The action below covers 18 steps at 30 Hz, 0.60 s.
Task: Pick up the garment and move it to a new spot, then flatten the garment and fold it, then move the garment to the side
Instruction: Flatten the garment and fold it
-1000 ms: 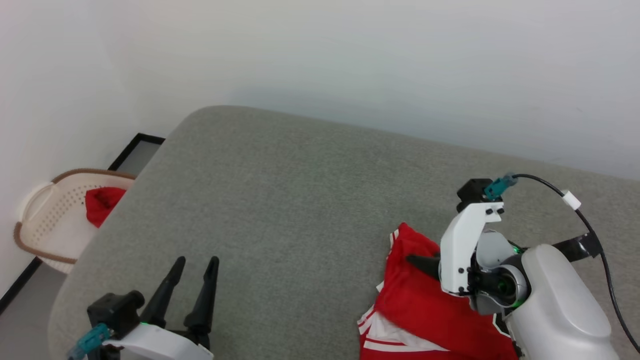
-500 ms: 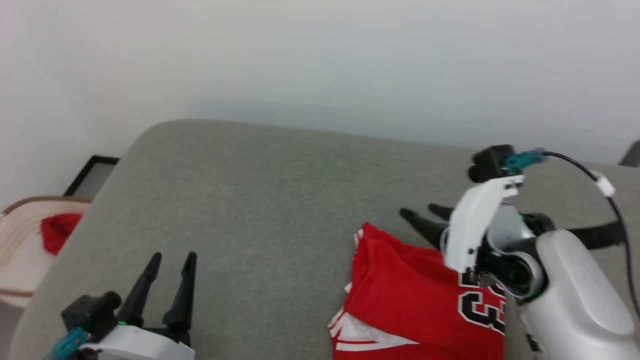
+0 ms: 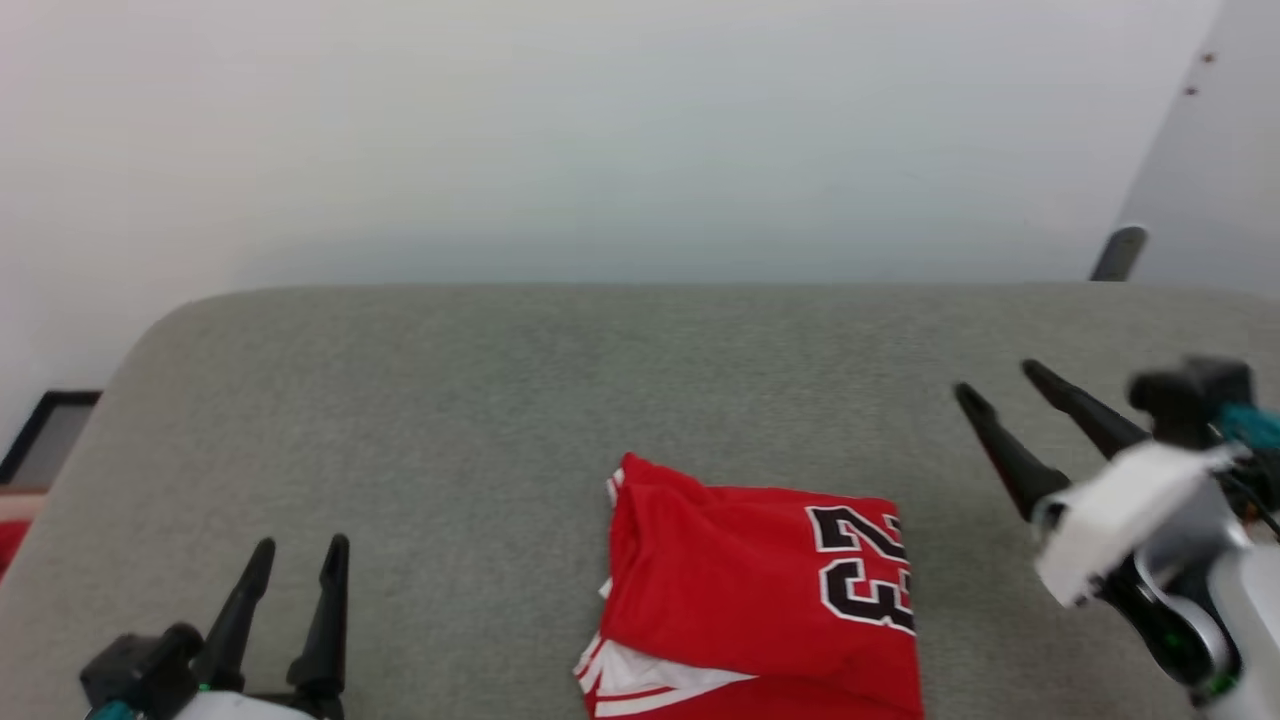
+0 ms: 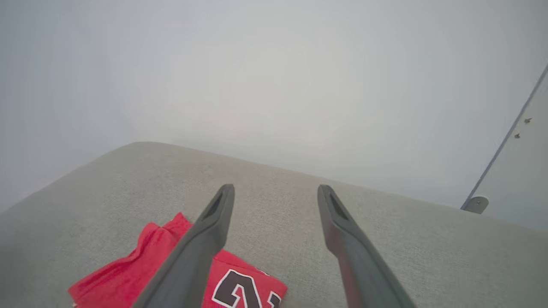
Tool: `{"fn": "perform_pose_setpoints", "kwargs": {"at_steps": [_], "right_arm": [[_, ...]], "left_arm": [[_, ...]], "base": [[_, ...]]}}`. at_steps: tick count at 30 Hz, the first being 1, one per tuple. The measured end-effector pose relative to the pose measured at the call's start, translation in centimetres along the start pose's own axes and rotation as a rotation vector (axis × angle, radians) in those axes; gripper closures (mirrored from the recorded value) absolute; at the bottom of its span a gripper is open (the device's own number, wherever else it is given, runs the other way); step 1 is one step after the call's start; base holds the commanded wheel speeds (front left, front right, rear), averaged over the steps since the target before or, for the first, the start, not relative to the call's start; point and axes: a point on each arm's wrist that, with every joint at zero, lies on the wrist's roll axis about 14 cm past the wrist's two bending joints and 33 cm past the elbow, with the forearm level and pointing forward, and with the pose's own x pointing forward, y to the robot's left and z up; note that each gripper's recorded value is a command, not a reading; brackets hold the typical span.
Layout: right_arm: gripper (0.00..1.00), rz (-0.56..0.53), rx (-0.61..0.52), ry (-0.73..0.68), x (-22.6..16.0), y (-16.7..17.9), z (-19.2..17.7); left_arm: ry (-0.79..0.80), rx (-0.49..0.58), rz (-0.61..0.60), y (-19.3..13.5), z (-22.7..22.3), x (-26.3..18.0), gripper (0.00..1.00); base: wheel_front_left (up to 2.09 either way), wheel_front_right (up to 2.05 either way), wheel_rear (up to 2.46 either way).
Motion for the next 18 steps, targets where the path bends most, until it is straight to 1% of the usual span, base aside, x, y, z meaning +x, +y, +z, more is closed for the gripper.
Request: {"fn": "perform_pose_setpoints", "kwargs": {"at_steps": [6,9,13,18], "right_arm": [[0.00,-0.111,-0.051,-0.069,-4.3,-3.5,-1.2],[0.00,-0.170,-0.047,-0.090,-6.3,-4.9,-2.0],[0.00,-0.230,-0.033,-0.101,-8.3,-6.1,-2.9],[0.00,-0.273,-0.012,-0.109,-9.7,-6.7,-3.7]], "left_arm": [[0.019,0.015,-0.018,-0.5,-0.6,0.0,0.00],[0.021,0.023,-0.021,-0.7,-0.7,-0.1,0.00],[0.020,0.036,-0.010,-0.4,-0.7,-0.6,0.00],[0.017,0.048,0.010,0.1,-0.6,-1.2,0.00]], "base": [[0.00,0.00,0.00],[0.00,0.00,0.00],[0.00,0.00,0.00],[0.00,0.00,0.00]]}}
